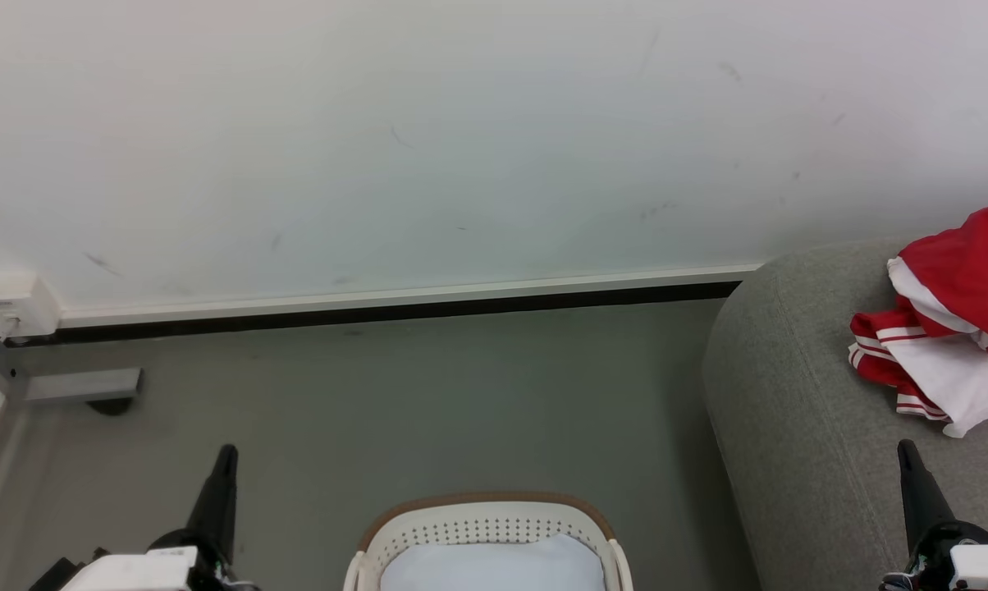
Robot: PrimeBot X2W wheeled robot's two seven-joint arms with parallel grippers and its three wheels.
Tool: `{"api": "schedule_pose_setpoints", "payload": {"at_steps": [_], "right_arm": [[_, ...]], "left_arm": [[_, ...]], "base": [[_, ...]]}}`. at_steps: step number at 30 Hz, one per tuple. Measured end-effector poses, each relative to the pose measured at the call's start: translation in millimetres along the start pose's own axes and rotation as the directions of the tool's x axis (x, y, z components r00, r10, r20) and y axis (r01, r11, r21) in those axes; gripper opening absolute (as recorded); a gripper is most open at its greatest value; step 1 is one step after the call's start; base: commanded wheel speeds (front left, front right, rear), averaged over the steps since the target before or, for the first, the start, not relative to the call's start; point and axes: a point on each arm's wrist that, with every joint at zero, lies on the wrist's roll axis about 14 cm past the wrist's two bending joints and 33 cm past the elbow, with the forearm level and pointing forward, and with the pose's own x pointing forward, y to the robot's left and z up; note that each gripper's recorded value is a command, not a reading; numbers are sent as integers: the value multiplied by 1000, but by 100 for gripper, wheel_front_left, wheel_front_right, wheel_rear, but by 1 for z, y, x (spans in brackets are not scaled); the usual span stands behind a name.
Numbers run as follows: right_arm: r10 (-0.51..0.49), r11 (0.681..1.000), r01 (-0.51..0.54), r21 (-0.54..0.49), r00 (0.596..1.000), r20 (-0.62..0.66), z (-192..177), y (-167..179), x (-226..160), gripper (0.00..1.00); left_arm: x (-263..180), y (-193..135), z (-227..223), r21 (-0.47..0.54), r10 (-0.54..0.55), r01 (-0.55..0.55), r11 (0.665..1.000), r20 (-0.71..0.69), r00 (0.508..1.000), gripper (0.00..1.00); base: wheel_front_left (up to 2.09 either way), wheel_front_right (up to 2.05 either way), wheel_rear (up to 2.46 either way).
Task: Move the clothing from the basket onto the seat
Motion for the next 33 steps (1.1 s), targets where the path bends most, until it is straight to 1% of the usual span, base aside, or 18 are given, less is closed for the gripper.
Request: {"api": "schedule_pose_setpoints", "payload": {"at_steps": [8, 33], "right_arm": [[11, 999, -11, 53, 1000, -1, 0, 3, 1, 0], [12, 998, -12, 54, 1000, -1, 1, 3, 1, 0]], "left_arm": [[2, -3, 1, -49, -15, 15, 999, 2, 1000, 0], [2, -4, 1, -49, -16, 16, 999, 2, 1000, 0]], "base": [[0, 0, 0], [0, 0, 0]]}}
